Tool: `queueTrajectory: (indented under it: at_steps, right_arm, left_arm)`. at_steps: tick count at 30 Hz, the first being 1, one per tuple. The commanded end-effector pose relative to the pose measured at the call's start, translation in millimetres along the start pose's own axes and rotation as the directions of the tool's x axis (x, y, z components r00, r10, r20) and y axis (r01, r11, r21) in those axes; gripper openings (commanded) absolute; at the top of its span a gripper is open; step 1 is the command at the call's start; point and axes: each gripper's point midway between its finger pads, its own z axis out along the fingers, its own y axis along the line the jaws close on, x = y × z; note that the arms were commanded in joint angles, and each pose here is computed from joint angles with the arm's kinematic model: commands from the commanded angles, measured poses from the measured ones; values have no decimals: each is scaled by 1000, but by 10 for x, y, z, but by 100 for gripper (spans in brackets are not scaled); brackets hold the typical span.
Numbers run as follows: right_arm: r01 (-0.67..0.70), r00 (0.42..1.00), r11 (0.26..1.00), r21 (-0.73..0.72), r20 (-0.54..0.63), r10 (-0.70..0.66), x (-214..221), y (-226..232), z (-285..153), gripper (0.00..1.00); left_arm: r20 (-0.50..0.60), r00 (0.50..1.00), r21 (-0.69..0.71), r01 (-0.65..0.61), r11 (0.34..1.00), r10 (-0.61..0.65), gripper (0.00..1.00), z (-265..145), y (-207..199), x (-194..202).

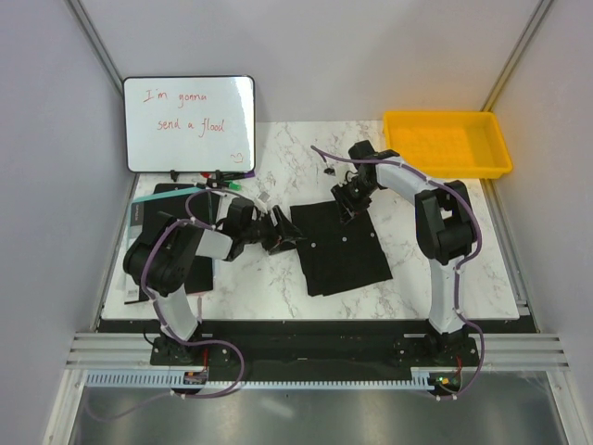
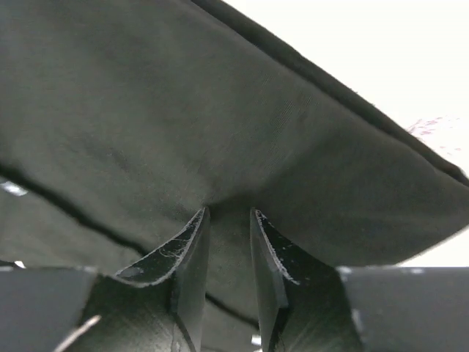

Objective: Fold and stack the long sleeve shirts
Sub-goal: Fold the shirt

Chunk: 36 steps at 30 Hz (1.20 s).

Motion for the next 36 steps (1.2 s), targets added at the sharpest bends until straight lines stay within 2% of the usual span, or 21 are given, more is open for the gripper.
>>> queueTrajectory:
  at_steps: [1, 10, 16, 19, 20, 22, 24, 27, 32, 35, 36]
  right_arm:
    - [-28, 998, 1000, -4, -57, 27, 143, -32, 116, 35]
    - [-31, 995, 1000, -1, -90, 30, 211, -66, 192, 34]
    - [-29, 995, 1000, -2, -96, 28, 232, -65, 211, 34]
    - [-33, 995, 999, -8, -97, 32, 232, -64, 219, 34]
    - [-35, 995, 999, -13, -95, 34, 229, -53, 220, 34]
    - [-32, 996, 999, -16, -86, 31, 201, -42, 197, 34]
    - [-28, 997, 999, -21, -76, 26, 171, -33, 170, 34]
    - [-33, 998, 999, -29, -59, 32, 113, -26, 115, 34]
    - [-72, 997, 996, -53, -21, 71, 31, -45, -10, 36]
    - [-98, 995, 993, -64, 18, 99, -42, -112, -135, 38]
    - [-107, 994, 992, -64, 28, 109, -55, -141, -178, 38]
  left_arm:
    - [-1, 998, -105, 66, 992, -67, 72, 157, 389, 90]
    - [-43, 996, -70, 72, 995, -75, 68, 247, 287, 252]
    - [-52, 997, -64, 59, 996, -62, 59, 267, 261, 293]
    - [-51, 998, -59, 38, 998, -42, 50, 265, 222, 245]
    - [-50, 998, -52, 26, 998, -29, 41, 275, 183, 202]
    - [-57, 998, -39, 1, 999, -3, 34, 253, 129, 131]
    - [-104, 995, -28, 2, 1000, -5, 20, 254, 38, 103]
    - [-114, 993, -15, -30, 999, 28, 2, 219, -79, 30]
    - [-132, 988, -24, -88, 996, 84, 2, 137, -218, -34]
    - [-127, 976, -34, -183, 982, 178, 2, 72, -352, -146]
    - [-161, 965, -65, -220, 973, 207, 2, 30, -293, -112]
